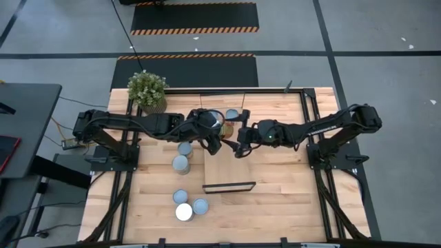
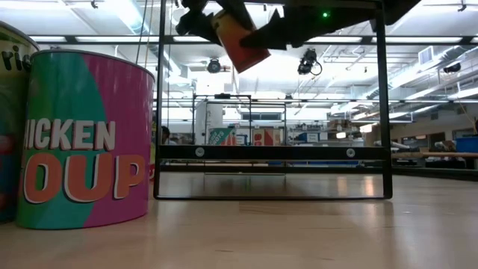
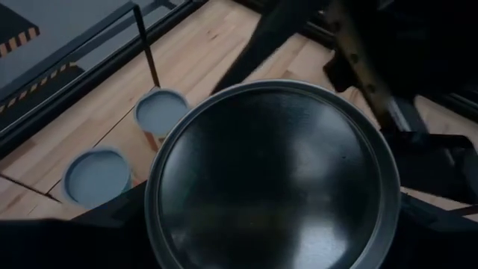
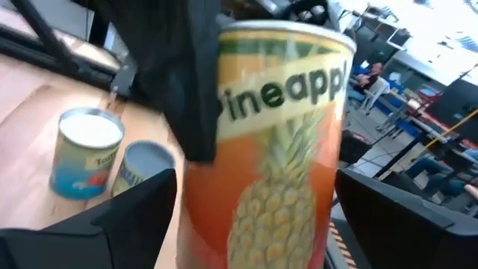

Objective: Pick and place cans onto a shelf
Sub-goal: Put the canned pineapple on the shelf

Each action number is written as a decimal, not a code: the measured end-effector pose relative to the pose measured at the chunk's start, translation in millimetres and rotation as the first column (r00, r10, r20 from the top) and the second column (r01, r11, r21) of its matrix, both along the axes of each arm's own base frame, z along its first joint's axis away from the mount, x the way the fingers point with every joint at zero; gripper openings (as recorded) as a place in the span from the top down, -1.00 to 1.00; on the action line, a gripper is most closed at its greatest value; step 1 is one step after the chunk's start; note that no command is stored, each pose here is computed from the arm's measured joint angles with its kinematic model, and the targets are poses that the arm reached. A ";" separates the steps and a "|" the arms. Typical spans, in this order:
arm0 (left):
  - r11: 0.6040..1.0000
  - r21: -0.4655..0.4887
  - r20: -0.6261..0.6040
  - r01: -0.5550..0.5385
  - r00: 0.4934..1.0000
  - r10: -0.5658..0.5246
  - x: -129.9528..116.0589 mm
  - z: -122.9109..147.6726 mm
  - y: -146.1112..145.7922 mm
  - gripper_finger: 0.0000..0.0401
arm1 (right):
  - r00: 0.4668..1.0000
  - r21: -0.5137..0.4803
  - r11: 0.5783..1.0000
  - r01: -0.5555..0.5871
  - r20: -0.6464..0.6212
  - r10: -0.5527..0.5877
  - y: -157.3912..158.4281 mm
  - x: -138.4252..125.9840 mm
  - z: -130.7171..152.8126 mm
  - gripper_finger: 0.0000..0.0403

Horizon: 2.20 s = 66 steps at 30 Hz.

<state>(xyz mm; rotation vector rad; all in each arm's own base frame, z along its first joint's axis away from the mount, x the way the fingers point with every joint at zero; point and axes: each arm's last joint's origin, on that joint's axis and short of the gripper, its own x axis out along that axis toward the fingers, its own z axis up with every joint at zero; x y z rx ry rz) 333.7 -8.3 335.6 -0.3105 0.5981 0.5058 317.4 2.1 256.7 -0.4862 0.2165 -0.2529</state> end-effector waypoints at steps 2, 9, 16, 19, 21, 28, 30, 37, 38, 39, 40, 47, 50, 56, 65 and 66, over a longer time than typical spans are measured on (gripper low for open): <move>1.000 0.002 0.007 0.002 1.000 -0.002 0.5 0.6 -0.1 -0.59 | 1.000 0.009 1.000 0.000 -0.012 0.000 -2.5 0.5 -2.4 -0.85; 1.000 0.007 0.004 0.000 1.000 0.000 0.4 0.6 0.1 -0.59 | 1.000 -0.004 1.000 0.011 0.002 -0.011 -7.5 4.0 -4.6 -0.81; 1.000 0.018 -0.007 0.011 1.000 -0.011 0.1 0.2 0.1 -0.59 | 1.000 -0.006 1.000 -0.009 0.004 0.009 -7.0 5.2 -5.5 -0.65; 0.999 0.038 -0.016 0.031 0.999 -0.031 0.2 0.3 0.1 -0.59 | 1.000 -0.012 1.000 -0.003 0.003 0.003 -7.2 5.1 -5.5 -0.63; 0.997 0.048 -0.023 0.054 0.998 -0.053 0.4 0.4 0.0 -0.61 | 1.000 -0.016 1.000 0.006 0.003 -0.006 -7.4 5.0 -5.4 -0.63; 0.987 0.051 -0.052 0.153 0.987 -0.150 1.0 -0.3 0.9 -0.78 | 1.000 -0.007 1.000 0.012 -0.028 -0.012 -7.3 4.3 -8.8 -0.63; 0.987 0.060 -0.051 0.149 0.988 -0.146 1.2 0.0 1.9 -0.78 | 0.999 -0.007 1.000 0.015 -0.030 -0.016 -7.7 4.1 -9.0 -0.63; 0.988 0.059 -0.108 0.142 0.985 -0.135 -4.1 -2.5 3.8 -0.79 | 0.995 -0.024 0.998 0.060 -0.073 -0.062 -10.6 3.0 -12.9 -0.63; 0.988 0.062 -0.107 0.138 0.986 -0.131 -5.4 -1.3 3.7 -0.79 | 0.995 -0.023 0.998 0.063 -0.073 -0.065 -11.5 3.0 -12.9 -0.63; 0.989 0.070 -0.097 0.130 0.988 -0.123 -6.3 0.7 3.3 -0.79 | 0.995 -0.021 0.998 0.065 -0.071 -0.066 -12.1 3.1 -12.8 -0.63; 0.989 0.079 -0.090 0.127 0.989 -0.120 -8.3 3.3 2.6 -0.79 | 0.995 -0.020 0.998 0.065 -0.072 -0.066 -12.6 3.1 -12.8 -0.63; 0.988 0.109 -0.091 0.109 0.991 -0.100 -25.1 15.5 -4.0 -0.79 | 0.986 -0.033 0.995 0.094 -0.138 -0.098 -14.0 -3.7 -12.8 -0.63; 0.985 0.145 -0.100 0.094 0.992 -0.080 -28.0 16.4 -10.9 -0.79 | 0.981 -0.030 0.993 0.116 -0.152 -0.119 -14.5 -9.7 -8.9 -0.63; 0.973 0.226 -0.168 0.056 0.986 -0.018 -30.9 -0.7 -23.0 -0.79 | 0.972 0.043 0.991 0.127 -0.204 -0.115 -13.8 -23.6 -3.6 -0.63; 0.961 0.271 -0.147 -0.047 0.985 0.089 -31.2 -12.1 -17.8 -0.79 | 0.998 0.173 0.984 -0.050 -0.039 0.058 -3.6 -49.3 -5.0 -0.63; 0.962 0.269 -0.127 -0.053 0.988 0.090 -29.6 -10.8 -17.0 -0.79 | 0.997 0.179 0.981 -0.069 -0.007 0.072 -3.2 -50.2 -6.9 -0.63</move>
